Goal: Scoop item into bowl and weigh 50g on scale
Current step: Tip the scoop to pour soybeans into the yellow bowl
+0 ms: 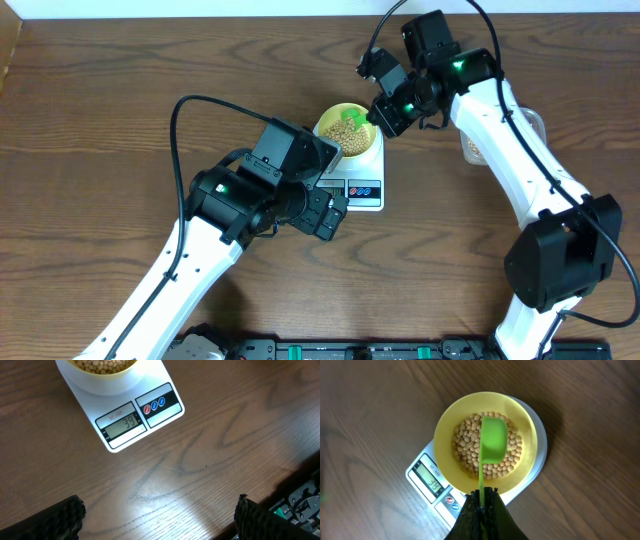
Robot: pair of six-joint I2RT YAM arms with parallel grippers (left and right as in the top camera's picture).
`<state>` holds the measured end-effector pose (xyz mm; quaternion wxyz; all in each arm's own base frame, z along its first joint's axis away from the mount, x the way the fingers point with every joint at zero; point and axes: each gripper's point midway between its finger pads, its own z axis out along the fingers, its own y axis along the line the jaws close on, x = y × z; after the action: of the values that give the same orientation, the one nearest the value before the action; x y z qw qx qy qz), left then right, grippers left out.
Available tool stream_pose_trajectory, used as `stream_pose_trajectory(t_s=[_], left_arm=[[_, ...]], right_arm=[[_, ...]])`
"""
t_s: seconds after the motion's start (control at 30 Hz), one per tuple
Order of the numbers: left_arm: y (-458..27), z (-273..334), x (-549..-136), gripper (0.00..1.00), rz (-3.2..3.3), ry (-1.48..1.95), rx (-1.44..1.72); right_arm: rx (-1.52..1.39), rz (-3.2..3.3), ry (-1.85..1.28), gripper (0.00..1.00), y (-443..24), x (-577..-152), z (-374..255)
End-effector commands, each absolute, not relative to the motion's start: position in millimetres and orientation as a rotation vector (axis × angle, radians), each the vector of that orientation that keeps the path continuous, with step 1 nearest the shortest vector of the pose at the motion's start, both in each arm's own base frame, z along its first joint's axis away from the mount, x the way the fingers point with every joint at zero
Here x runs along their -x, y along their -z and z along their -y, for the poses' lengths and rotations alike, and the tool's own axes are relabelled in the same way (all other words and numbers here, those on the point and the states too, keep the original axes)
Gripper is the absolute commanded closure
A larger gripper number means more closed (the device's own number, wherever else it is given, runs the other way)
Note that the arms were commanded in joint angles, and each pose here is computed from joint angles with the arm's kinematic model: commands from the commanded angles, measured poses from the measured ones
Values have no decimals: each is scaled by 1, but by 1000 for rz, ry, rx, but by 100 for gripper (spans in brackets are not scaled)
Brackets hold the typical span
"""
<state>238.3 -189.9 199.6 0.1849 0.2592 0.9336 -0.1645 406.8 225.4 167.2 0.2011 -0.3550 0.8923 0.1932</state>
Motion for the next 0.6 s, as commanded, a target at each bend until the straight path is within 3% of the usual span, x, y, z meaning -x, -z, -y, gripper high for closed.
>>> stream_pose_trajectory(t_s=[0.0,0.57], left_arm=[[-200,190,-238,2,-2632,474,-726],[-200,190,-238,2,-2632,474,-726]], right_arm=[[1052,-2392,-426,99,-198,-407,-225],[1165,-2283,-208,99,-225,-398,-223]])
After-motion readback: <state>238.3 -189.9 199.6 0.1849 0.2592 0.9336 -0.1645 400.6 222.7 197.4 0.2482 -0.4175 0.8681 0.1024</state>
